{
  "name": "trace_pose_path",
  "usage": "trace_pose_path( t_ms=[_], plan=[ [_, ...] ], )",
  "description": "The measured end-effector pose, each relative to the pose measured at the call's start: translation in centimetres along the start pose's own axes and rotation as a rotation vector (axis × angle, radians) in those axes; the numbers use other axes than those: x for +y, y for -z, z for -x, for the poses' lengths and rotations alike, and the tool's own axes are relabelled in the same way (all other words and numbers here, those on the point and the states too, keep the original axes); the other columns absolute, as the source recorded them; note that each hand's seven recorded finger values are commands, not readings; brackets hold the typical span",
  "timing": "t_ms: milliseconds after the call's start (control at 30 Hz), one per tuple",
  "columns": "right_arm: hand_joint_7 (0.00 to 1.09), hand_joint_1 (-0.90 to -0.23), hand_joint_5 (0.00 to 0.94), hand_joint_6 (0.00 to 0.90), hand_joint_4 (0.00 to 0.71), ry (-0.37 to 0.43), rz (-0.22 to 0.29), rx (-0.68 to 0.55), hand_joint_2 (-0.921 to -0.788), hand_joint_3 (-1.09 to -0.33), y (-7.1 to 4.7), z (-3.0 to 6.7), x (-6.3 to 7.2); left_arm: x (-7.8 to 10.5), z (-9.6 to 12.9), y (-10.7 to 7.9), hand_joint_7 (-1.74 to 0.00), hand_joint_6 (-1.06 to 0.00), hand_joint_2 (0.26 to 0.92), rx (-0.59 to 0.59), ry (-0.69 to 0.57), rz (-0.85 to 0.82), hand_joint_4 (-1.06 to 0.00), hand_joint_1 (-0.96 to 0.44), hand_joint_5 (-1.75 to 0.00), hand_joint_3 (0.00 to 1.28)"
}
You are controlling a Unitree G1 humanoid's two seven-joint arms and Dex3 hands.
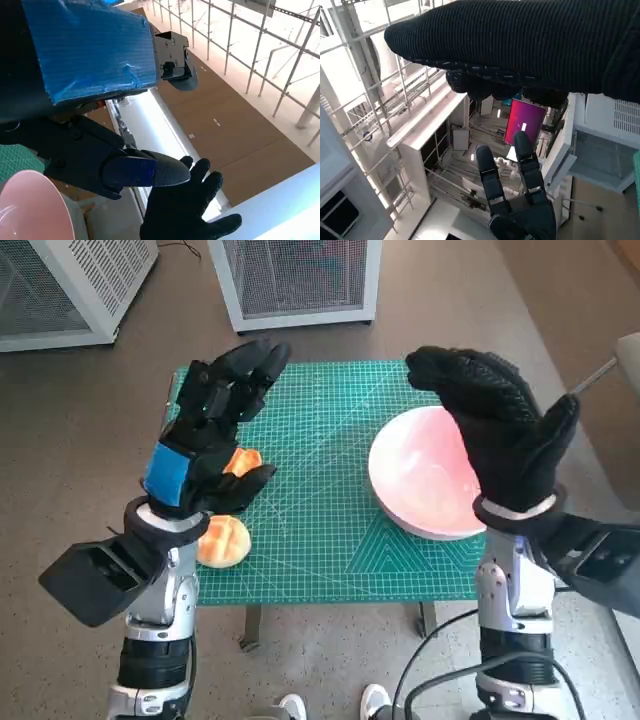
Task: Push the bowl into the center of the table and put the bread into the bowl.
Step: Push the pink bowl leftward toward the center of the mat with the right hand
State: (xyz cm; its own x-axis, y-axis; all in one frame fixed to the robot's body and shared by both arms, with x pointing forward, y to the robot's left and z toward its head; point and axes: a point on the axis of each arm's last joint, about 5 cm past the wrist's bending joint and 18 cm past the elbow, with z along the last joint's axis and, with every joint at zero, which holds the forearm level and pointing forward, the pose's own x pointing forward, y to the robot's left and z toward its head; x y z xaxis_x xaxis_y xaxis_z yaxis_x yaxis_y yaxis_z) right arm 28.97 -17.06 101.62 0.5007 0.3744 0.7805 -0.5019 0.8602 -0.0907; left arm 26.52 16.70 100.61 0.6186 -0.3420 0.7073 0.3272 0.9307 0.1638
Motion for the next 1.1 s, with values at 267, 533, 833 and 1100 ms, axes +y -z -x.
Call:
trace_pose_path(
  t_ms=[267,533,833,1100],
  plan=[
    [0.63,-0.523,0.001,0.026,0.358,0.105,0.124,0.035,-0.921,-0.571,0.1,1.25,-3.8,0.1,0.1,0.0,-0.68,0.00,0.921,-0.010,-0.004,0.013,-0.29,-0.67,0.00,0.31],
    [0.60,-0.524,0.000,0.036,0.344,0.266,0.240,0.130,-0.921,-0.625,0.2,2.41,-6.9,0.2,0.3,0.1,-0.68,0.00,0.921,-0.023,-0.006,0.012,-0.29,-0.68,0.00,0.31],
    [0.63,-0.515,0.000,0.008,0.318,0.416,0.238,0.244,-0.921,-0.647,0.8,4.18,-8.3,0.1,0.7,0.3,-0.66,0.00,0.921,-0.013,-0.013,0.015,-0.29,-0.69,0.00,0.31],
    [0.64,-0.483,0.000,0.005,0.306,0.525,0.240,0.366,-0.921,-0.673,1.6,5.89,-8.6,0.1,1.2,0.4,-0.63,0.00,0.921,0.000,-0.020,0.016,-0.29,-0.69,0.00,0.31]
  ],
)
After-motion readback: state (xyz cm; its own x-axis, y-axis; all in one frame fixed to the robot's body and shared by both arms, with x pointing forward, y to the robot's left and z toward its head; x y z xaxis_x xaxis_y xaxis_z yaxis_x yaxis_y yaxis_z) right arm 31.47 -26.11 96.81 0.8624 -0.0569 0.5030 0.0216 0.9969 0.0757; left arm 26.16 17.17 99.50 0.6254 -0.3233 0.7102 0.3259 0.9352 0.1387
